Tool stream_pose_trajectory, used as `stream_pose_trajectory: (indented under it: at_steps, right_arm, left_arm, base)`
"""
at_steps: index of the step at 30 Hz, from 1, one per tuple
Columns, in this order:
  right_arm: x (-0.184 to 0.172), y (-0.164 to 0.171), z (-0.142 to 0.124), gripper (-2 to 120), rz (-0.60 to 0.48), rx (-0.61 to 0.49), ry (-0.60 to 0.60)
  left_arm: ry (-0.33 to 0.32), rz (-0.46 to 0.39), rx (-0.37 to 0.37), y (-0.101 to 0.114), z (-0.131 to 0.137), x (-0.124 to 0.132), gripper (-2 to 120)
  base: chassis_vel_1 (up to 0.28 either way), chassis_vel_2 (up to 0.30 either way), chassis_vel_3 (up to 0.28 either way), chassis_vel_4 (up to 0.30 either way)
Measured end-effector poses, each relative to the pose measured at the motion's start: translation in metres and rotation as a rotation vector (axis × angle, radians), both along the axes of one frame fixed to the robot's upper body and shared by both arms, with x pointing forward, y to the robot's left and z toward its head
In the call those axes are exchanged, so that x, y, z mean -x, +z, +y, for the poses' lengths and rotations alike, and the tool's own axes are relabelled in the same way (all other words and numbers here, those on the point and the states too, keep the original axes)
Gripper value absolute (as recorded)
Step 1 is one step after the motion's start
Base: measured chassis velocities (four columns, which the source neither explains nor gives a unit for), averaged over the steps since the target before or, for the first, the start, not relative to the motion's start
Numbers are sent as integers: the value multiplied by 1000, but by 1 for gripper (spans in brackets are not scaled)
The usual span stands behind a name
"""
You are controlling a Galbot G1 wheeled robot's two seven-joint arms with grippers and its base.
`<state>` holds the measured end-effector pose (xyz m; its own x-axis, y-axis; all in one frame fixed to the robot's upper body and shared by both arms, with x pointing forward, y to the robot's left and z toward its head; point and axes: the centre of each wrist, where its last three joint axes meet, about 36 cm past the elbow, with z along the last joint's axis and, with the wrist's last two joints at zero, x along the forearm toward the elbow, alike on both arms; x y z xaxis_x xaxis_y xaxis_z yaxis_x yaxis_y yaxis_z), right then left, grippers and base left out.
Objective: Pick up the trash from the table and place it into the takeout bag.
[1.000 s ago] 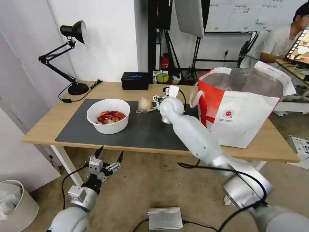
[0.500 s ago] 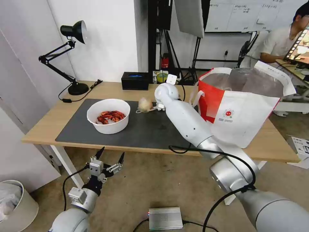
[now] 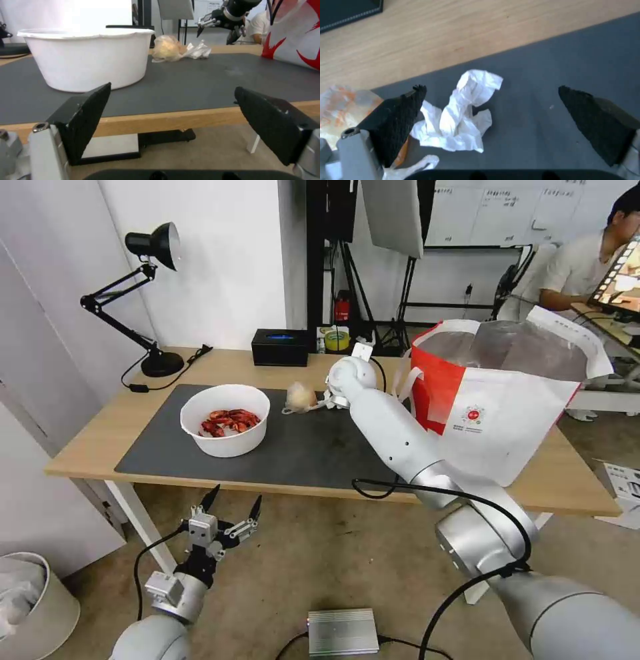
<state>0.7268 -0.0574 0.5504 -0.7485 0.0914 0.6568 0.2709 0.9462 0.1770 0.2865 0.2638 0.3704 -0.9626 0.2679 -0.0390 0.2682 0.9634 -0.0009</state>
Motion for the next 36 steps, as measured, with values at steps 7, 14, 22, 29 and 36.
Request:
stream_pose_trajectory:
  at_steps: [7,14,22,29,36]
  right_arm:
    - [-4,1,-5,100,27,-47,18]
    - [-12,-9,-16,100,39,-84,27]
    - [-14,-17,-22,100,36,-84,41]
    - [-16,-21,-25,100,27,-88,82]
    - [-18,-22,-24,100,27,-59,122]
  left_arm:
    - [1,-4,-1,1,0,0,100]
    - [-2,-5,2,0,0,0,100]
    - [-9,-9,2,0,0,-3,100]
    - [-7,-9,8,-1,-1,1,100]
    - [-5,-19,6,1,1,1,100]
  base:
    - [0,0,0,0]
    - [0,0,0,0]
    - [0,0,0,0]
    - [0,0,0,0]
    - [0,0,0,0]
